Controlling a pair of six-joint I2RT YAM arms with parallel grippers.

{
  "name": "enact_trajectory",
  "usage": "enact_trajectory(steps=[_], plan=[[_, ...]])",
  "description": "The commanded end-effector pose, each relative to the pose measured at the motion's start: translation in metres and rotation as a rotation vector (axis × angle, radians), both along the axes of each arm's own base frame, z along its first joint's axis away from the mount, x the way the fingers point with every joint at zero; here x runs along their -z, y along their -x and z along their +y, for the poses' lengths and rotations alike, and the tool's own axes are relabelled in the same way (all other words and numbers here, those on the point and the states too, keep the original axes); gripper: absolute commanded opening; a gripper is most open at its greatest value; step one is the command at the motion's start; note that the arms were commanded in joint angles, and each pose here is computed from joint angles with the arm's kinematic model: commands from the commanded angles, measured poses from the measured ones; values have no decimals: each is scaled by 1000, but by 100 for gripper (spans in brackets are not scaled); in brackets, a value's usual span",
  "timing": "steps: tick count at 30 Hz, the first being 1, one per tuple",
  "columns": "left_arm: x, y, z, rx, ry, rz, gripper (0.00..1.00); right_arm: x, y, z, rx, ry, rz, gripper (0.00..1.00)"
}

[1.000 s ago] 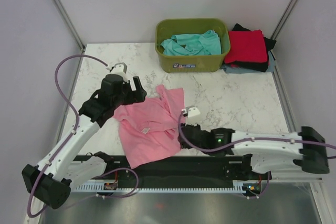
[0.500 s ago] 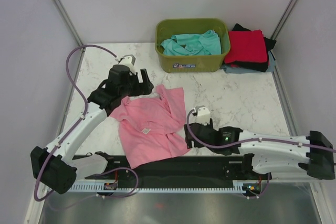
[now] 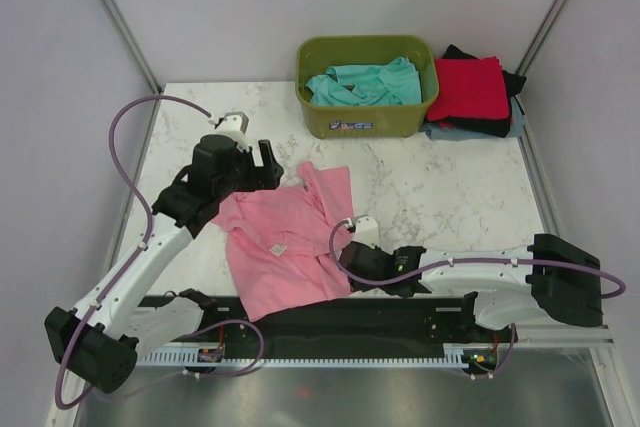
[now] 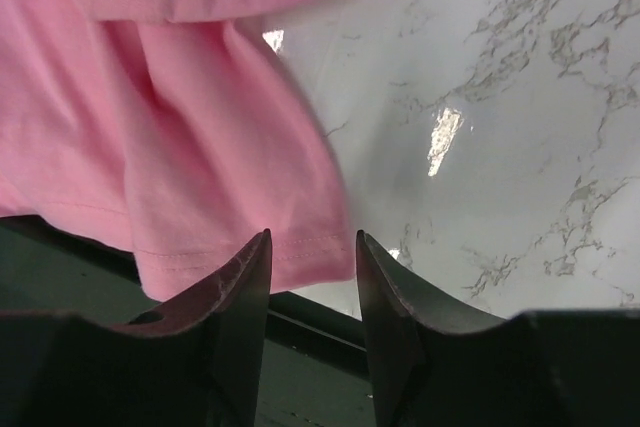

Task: Fold and stack the t-shirts

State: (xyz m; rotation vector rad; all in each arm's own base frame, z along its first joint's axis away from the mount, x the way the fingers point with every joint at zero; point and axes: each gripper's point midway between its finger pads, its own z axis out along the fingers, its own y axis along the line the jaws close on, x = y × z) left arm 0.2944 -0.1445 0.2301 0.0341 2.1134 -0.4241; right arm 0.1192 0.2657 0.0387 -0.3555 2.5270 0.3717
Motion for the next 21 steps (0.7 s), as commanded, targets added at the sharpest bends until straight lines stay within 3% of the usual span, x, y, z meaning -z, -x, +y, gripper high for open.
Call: enact_trajectory(steps=[1, 6, 9, 12, 13, 14, 21], plan=[[-5, -6, 0, 16, -20, -24, 95, 9, 2, 3, 17, -38, 18, 46], [-7, -9, -6, 26, 0, -21, 95, 20, 6, -6, 39, -44, 34, 43], [-7, -10, -9, 31, 11, -18, 95, 24, 10, -9, 34, -57, 48, 34], [-5, -14, -13, 37, 15, -10, 94, 22, 12, -4, 20, -101, 50, 20], [-8, -15, -14, 40, 18, -13, 94, 21, 14, -1, 7, -120, 57, 7], [-8, -17, -16, 47, 20, -12, 94, 18, 13, 4, 1, -155, 52, 0], [-29, -41, -73, 224, -25, -56, 93, 2, -2, -34, 129, -219, -10, 0]])
